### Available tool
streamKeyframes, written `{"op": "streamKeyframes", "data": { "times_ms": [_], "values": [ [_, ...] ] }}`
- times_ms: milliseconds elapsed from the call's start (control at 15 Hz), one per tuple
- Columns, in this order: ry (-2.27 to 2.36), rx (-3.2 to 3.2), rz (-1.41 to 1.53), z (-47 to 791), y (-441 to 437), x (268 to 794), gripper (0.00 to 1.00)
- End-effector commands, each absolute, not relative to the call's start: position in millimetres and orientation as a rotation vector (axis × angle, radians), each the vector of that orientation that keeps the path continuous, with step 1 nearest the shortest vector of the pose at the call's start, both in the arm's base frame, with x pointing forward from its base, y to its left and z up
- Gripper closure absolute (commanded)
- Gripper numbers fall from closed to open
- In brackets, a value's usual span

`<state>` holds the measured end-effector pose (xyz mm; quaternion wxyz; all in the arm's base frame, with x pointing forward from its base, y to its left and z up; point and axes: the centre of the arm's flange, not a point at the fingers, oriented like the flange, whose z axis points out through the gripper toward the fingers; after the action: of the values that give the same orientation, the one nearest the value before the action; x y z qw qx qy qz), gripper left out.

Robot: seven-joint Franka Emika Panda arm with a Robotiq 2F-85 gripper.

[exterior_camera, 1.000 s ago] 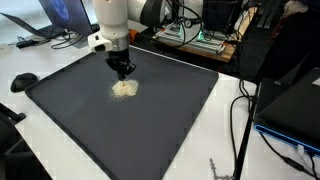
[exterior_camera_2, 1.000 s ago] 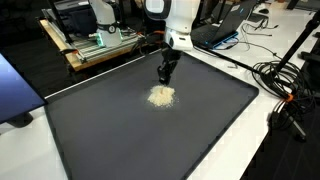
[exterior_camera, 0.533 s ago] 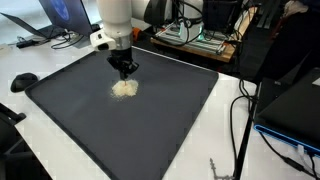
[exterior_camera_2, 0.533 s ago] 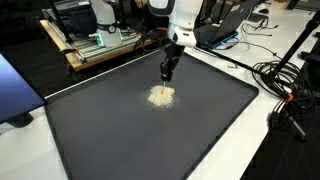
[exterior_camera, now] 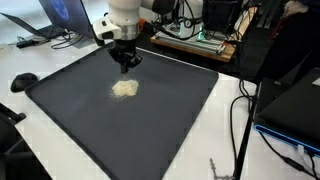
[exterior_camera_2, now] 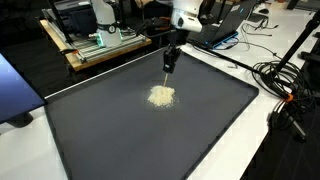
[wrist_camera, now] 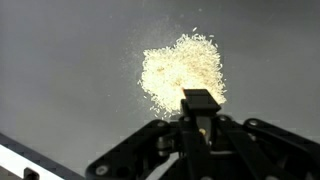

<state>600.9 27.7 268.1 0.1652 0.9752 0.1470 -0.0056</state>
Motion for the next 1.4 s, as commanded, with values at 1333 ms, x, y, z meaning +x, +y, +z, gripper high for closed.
{"op": "streamKeyframes", "data": {
  "times_ms": [1333],
  "values": [
    [0.55,2.145,-0.089,188.8,177.2,607.3,0.97]
  ]
}}
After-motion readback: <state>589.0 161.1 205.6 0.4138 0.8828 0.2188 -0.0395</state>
